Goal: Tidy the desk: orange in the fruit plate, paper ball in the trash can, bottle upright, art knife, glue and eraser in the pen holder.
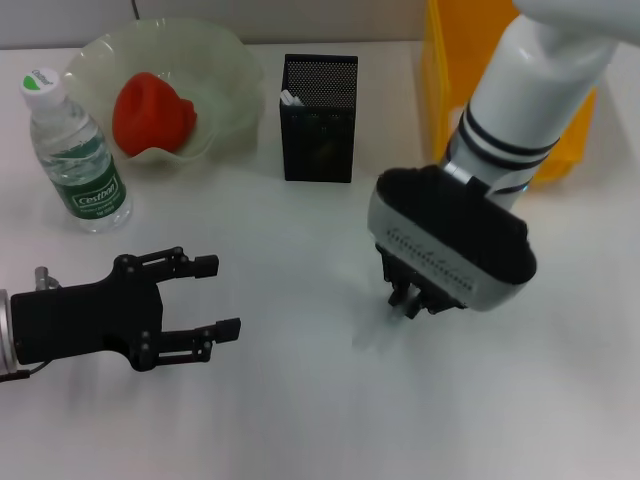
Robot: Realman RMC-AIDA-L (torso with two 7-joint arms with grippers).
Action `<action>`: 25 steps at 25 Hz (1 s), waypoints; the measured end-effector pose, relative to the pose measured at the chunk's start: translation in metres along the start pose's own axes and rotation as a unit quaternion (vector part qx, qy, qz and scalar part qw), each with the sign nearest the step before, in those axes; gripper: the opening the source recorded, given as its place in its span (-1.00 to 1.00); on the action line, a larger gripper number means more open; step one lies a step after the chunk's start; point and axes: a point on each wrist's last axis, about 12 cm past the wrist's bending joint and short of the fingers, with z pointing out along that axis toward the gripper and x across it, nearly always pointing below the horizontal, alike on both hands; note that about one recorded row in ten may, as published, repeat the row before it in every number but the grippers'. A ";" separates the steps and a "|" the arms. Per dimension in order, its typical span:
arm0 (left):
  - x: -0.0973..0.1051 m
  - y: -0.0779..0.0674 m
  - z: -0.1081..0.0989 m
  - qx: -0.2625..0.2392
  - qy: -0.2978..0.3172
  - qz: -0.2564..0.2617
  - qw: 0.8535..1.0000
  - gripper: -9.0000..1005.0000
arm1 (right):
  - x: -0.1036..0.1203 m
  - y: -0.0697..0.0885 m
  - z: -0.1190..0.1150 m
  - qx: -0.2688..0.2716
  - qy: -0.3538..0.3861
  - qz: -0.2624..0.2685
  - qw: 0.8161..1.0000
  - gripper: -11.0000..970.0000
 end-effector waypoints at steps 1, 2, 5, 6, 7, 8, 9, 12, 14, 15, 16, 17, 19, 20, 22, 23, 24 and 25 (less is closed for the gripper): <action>0.000 0.000 0.000 0.000 0.000 -0.001 1.000 0.60 | 0.001 0.000 -0.003 0.004 -0.002 0.003 1.000 -0.67; 0.000 0.000 0.000 0.000 0.000 -0.001 1.000 0.60 | 0.002 0.001 -0.008 0.009 -0.007 0.009 1.000 -0.68; 0.000 -0.001 0.000 -0.001 -0.004 -0.001 1.000 0.60 | 0.007 0.002 -0.022 0.024 -0.024 0.034 0.999 -0.69; 0.000 -0.001 0.000 -0.001 -0.005 -0.001 1.000 0.60 | 0.012 0.002 -0.030 0.037 -0.040 0.053 0.997 -0.69; 0.000 -0.002 0.000 0.000 -0.007 -0.001 1.000 0.60 | 0.012 0.002 -0.030 0.037 -0.040 0.053 0.997 -0.69; 0.000 -0.002 0.000 0.000 -0.009 -0.001 1.000 0.60 | 0.014 0.002 -0.034 0.044 -0.047 0.063 0.996 -0.69; 0.000 -0.002 0.000 0.000 -0.010 -0.001 1.000 0.60 | 0.018 0.003 -0.037 0.053 -0.056 0.075 0.994 -0.69; 0.000 -0.003 -0.001 -0.001 -0.013 -0.002 1.000 0.60 | 0.028 0.007 -0.042 0.079 -0.079 0.109 0.988 -0.69; 0.001 -0.003 -0.001 -0.002 -0.014 -0.004 1.000 0.60 | 0.035 0.012 -0.045 0.100 -0.097 0.132 0.981 -0.69; 0.001 -0.003 -0.001 -0.002 -0.014 -0.005 1.000 0.60 | 0.038 0.014 -0.047 0.113 -0.110 0.144 0.977 -0.69; 0.001 -0.004 0.000 -0.002 -0.016 -0.007 1.000 0.60 | 0.041 0.017 -0.048 0.124 -0.121 0.154 0.973 -0.69; 0.001 -0.004 0.000 -0.002 -0.016 -0.007 1.000 0.60 | 0.046 0.020 -0.049 0.143 -0.140 0.167 0.965 -0.69; 0.001 -0.004 0.000 -0.003 -0.017 -0.008 1.000 0.60 | 0.050 0.026 -0.049 0.172 -0.174 0.184 0.952 -0.69; 0.002 -0.006 0.001 -0.006 -0.022 -0.011 1.000 0.60 | 0.051 0.030 -0.048 0.187 -0.194 0.194 0.943 -0.69; 0.003 -0.007 0.003 -0.008 -0.027 -0.015 0.999 0.60 | 0.054 0.036 -0.046 0.213 -0.228 0.209 0.927 -0.69; 0.003 -0.007 0.003 -0.008 -0.027 -0.015 0.999 0.60 | 0.055 0.039 -0.044 0.225 -0.244 0.219 0.917 -0.69; 0.003 -0.008 0.004 -0.008 -0.029 -0.016 0.999 0.60 | 0.056 0.042 -0.041 0.236 -0.259 0.228 0.908 -0.69; 0.003 -0.009 0.005 -0.008 -0.031 -0.016 0.999 0.60 | 0.056 0.045 -0.037 0.245 -0.274 0.239 0.899 -0.69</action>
